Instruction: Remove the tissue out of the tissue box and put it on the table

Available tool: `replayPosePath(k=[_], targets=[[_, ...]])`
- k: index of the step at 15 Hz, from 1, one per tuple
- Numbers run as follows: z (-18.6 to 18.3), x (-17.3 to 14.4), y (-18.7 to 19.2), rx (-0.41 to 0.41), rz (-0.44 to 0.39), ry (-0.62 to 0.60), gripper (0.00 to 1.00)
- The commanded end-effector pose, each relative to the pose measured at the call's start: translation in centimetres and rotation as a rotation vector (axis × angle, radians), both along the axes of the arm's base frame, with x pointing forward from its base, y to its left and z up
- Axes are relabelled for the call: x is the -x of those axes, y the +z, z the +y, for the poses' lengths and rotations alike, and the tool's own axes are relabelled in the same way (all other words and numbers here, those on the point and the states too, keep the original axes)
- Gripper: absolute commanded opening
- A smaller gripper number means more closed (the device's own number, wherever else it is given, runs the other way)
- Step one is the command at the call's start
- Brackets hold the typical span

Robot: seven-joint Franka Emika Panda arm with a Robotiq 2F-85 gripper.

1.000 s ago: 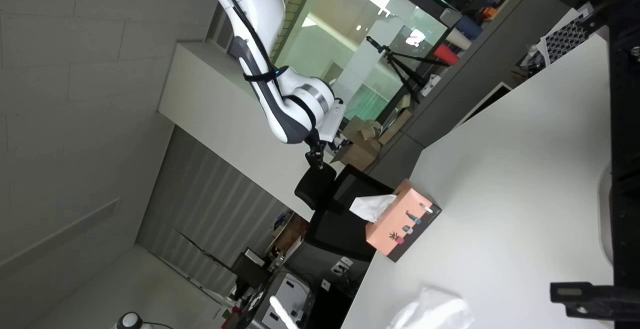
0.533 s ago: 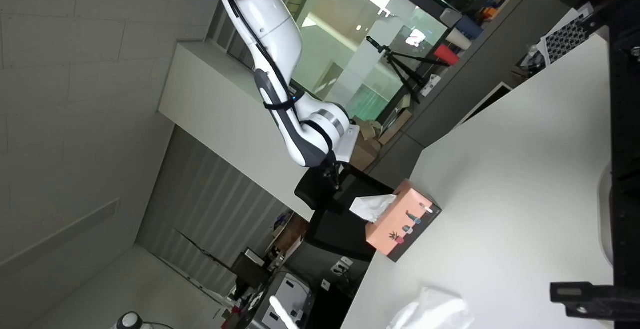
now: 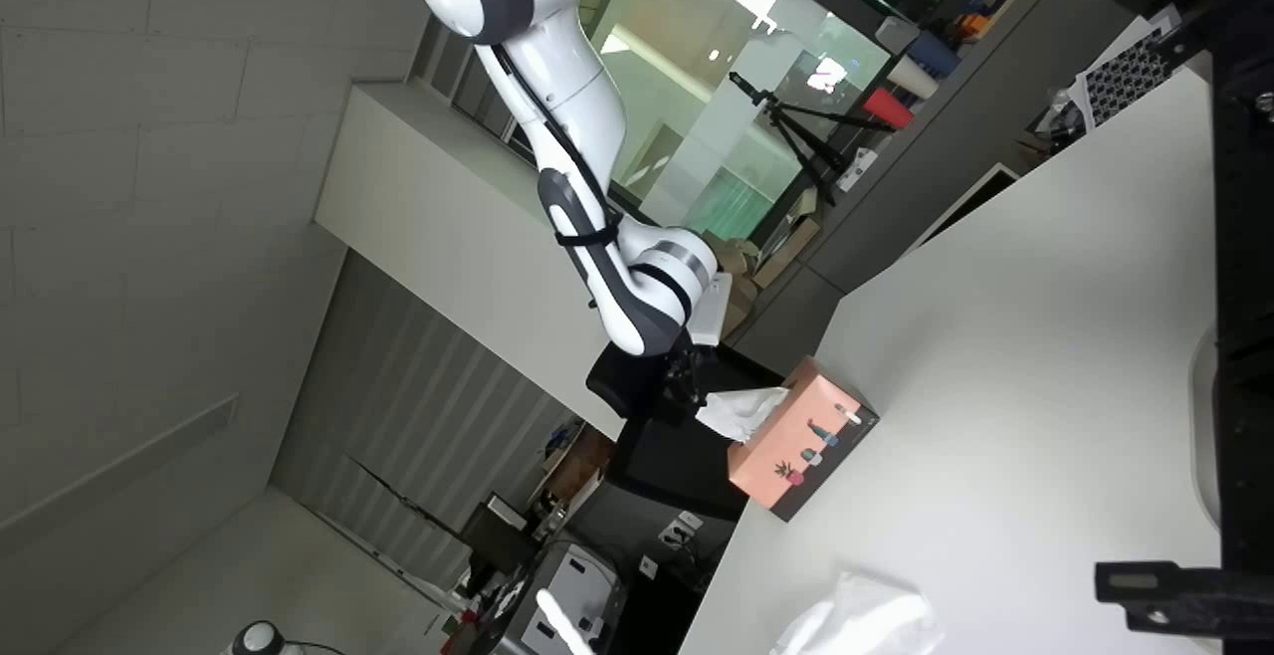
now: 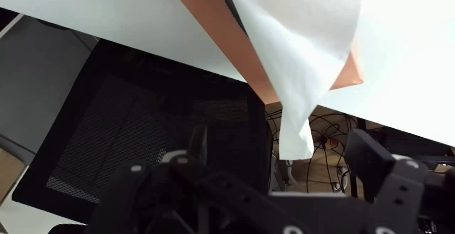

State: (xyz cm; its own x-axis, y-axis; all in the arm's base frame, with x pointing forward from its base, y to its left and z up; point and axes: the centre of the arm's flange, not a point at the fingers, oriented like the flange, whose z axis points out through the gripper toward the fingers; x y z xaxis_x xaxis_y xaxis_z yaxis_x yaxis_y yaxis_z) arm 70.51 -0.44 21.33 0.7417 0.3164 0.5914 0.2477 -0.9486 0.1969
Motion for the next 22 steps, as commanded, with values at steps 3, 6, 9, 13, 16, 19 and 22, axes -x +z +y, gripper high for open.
replayPosePath(k=[3, 6, 9, 13, 16, 19, 22], targets=[[0.0, -0.2, 0.2, 0.001, -0.003, 0.000, 1.00], [0.0, -0.2, 0.2, 0.002, -0.003, 0.000, 1.00], [0.1, -0.4, 0.0, 0.004, -0.002, 0.010, 1.00], [0.8, -1.1, -1.8, 0.047, 0.021, 0.007, 1.00], [0.3, -1.7, -3.2, 0.105, 0.020, -0.016, 1.00], [0.2, -2.2, -4.4, 0.111, -0.001, -0.005, 0.69], [0.8, -2.4, -5.6, 0.063, -0.018, 0.000, 0.46]])
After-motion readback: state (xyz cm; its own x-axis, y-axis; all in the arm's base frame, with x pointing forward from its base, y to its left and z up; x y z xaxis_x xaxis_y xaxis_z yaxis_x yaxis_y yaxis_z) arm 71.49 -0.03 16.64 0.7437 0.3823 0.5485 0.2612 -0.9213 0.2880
